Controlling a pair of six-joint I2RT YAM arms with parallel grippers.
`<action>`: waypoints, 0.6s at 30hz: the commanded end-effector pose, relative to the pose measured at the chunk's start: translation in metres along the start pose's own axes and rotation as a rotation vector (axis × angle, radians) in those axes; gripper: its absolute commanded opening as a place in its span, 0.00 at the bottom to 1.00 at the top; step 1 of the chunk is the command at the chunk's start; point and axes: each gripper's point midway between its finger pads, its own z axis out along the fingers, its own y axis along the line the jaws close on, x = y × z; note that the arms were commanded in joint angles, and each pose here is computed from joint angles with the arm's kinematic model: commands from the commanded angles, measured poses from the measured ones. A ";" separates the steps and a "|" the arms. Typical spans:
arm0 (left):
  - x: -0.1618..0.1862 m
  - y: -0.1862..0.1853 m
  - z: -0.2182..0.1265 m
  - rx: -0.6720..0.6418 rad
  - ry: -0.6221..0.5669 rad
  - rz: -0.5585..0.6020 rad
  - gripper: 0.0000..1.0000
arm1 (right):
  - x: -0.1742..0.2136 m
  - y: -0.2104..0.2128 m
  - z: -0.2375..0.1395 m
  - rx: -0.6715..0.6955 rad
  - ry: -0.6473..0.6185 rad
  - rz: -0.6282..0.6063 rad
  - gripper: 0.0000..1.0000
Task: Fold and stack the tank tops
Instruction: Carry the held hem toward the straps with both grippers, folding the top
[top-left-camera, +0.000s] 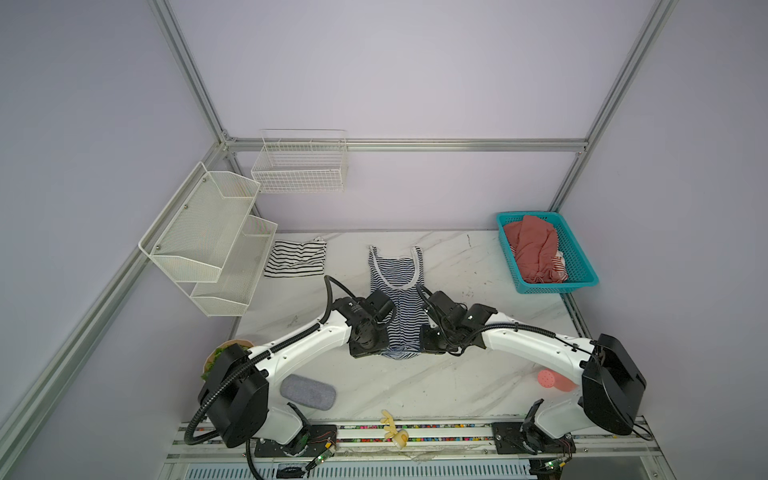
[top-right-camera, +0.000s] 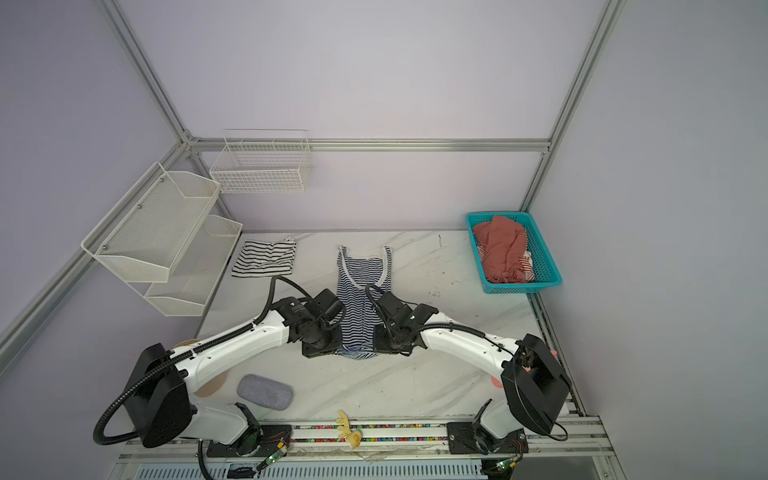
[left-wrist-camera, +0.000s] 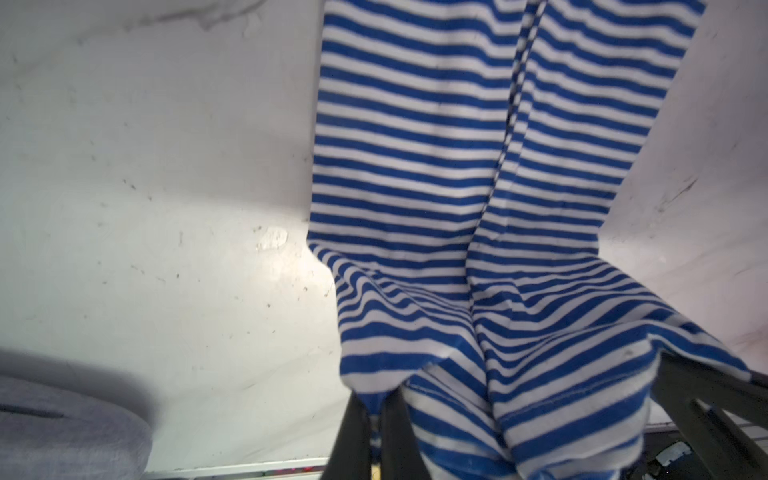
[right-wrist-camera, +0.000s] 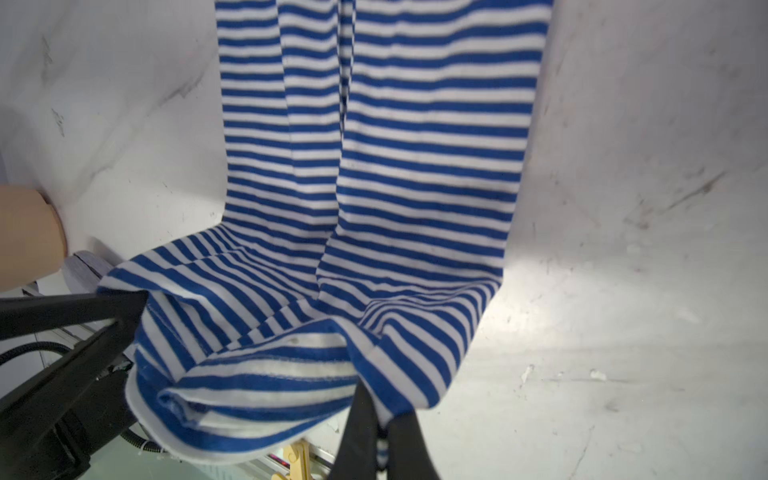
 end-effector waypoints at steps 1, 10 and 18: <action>-0.032 -0.015 -0.022 0.024 -0.074 0.058 0.00 | -0.021 -0.002 -0.002 0.016 -0.022 -0.053 0.00; -0.083 -0.029 -0.036 0.063 -0.127 0.081 0.00 | -0.070 -0.001 0.008 0.001 -0.024 -0.105 0.00; -0.129 -0.036 -0.035 0.082 -0.128 0.098 0.00 | -0.113 -0.007 0.015 -0.004 -0.037 -0.116 0.00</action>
